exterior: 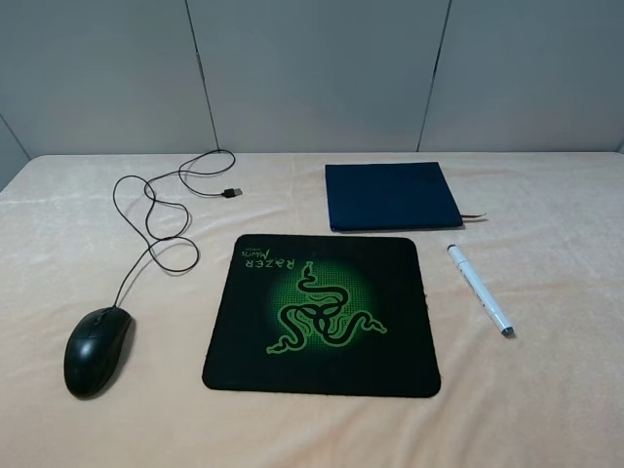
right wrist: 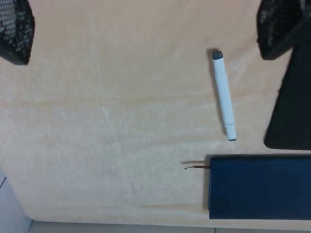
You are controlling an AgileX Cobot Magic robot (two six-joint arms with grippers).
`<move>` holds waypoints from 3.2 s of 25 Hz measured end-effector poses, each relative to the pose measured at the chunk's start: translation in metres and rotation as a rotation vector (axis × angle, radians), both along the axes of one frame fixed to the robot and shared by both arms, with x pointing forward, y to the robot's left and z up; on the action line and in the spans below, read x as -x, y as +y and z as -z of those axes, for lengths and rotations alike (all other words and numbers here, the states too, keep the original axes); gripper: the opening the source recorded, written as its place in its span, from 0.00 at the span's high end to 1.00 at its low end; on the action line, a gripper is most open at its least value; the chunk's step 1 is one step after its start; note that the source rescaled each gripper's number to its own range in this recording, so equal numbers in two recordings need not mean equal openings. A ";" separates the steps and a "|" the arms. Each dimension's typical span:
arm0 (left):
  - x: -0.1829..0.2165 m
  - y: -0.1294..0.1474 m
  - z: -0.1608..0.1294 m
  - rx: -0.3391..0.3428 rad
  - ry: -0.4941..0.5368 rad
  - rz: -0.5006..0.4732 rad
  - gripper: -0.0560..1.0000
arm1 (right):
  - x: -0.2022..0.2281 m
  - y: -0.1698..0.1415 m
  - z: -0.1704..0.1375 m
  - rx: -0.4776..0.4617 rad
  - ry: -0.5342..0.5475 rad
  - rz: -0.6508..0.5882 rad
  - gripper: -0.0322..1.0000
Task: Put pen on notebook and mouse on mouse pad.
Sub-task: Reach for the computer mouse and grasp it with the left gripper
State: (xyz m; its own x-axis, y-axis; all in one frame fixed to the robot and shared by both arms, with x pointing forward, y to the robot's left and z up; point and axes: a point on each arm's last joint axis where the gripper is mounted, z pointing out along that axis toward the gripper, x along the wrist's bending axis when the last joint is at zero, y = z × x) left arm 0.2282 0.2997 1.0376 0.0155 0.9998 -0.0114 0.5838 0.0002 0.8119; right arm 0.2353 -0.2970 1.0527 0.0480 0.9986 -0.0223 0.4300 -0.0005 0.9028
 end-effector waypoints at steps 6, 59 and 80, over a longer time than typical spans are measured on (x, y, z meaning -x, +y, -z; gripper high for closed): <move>0.000 0.000 0.000 0.000 0.000 0.000 0.04 | 0.000 0.000 0.000 0.000 0.000 0.000 0.00; -0.206 -0.014 0.041 0.033 0.862 0.009 0.00 | 0.000 0.000 0.000 0.000 0.000 0.000 0.00; -0.230 -0.036 0.147 0.074 1.035 -0.004 0.00 | 0.000 0.000 0.000 0.000 -0.001 0.000 0.00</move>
